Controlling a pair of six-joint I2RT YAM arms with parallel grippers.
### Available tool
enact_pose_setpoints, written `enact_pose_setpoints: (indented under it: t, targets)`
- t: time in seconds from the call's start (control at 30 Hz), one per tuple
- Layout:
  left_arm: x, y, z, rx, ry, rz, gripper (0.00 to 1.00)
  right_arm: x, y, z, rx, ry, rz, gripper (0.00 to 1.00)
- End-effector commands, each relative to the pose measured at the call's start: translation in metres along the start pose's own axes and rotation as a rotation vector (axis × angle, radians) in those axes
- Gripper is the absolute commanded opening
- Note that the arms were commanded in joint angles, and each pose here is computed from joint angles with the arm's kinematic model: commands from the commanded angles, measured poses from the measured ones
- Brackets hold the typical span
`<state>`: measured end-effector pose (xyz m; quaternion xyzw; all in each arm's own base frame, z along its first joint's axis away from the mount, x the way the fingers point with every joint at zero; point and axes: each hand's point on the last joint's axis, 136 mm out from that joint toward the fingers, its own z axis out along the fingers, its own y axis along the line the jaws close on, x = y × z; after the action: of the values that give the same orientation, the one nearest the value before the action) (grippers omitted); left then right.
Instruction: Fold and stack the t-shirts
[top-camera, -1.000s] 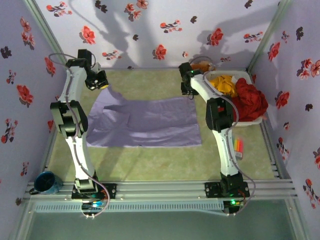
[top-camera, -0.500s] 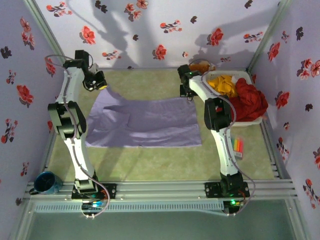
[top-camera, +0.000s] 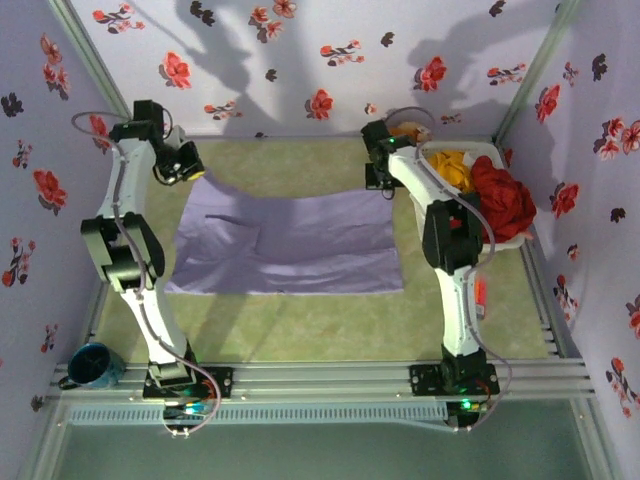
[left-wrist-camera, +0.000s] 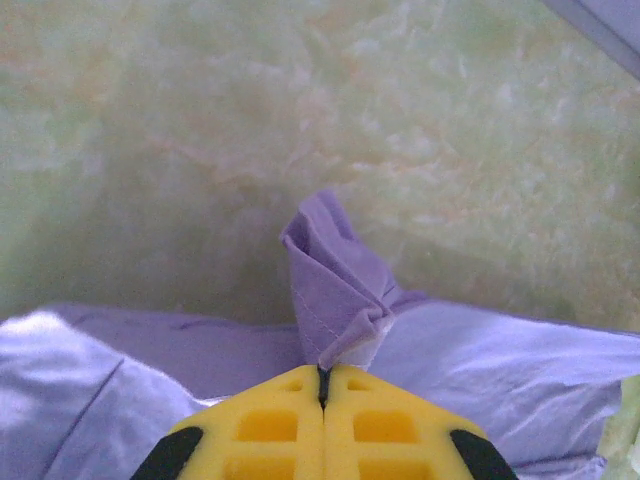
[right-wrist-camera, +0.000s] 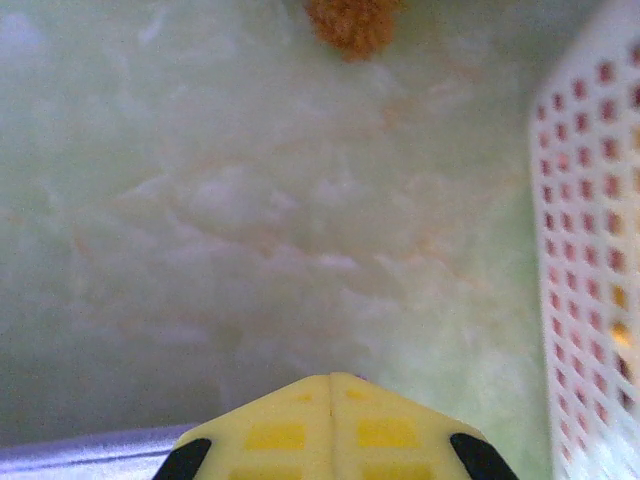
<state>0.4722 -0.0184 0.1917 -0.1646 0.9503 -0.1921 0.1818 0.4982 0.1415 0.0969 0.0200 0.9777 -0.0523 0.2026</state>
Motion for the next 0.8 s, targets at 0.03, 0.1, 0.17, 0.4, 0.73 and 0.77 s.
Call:
enact_pose_setpoints:
  t: [0.03, 0.1, 0.17, 0.4, 0.73, 0.77]
  targets:
    - [0.015, 0.004, -0.019, 0.024, -0.026, -0.022, 0.00, 0.023, -0.008, -0.018, 0.018, 0.006, 0.015, 0.00]
    - [0.024, 0.007, -0.021, 0.028, -0.022, -0.029, 0.00, 0.035, -0.011, -0.022, 0.018, 0.013, 0.019, 0.00]
    - [0.035, 0.012, -0.021, 0.025, -0.012, -0.036, 0.00, 0.049, -0.012, -0.023, 0.019, 0.025, 0.025, 0.00]
    - [0.068, 0.037, -0.021, 0.011, -0.009, -0.078, 0.00, 0.097, -0.014, -0.020, 0.071, 0.075, -0.001, 0.00]
    - [0.125, 0.073, -0.009, -0.028, 0.060, -0.130, 0.00, 0.137, -0.017, -0.013, 0.207, 0.101, -0.063, 0.00]
    - [0.129, 0.076, -0.008, -0.030, 0.067, -0.134, 0.00, 0.137, -0.021, -0.015, 0.228, 0.086, -0.058, 0.00]
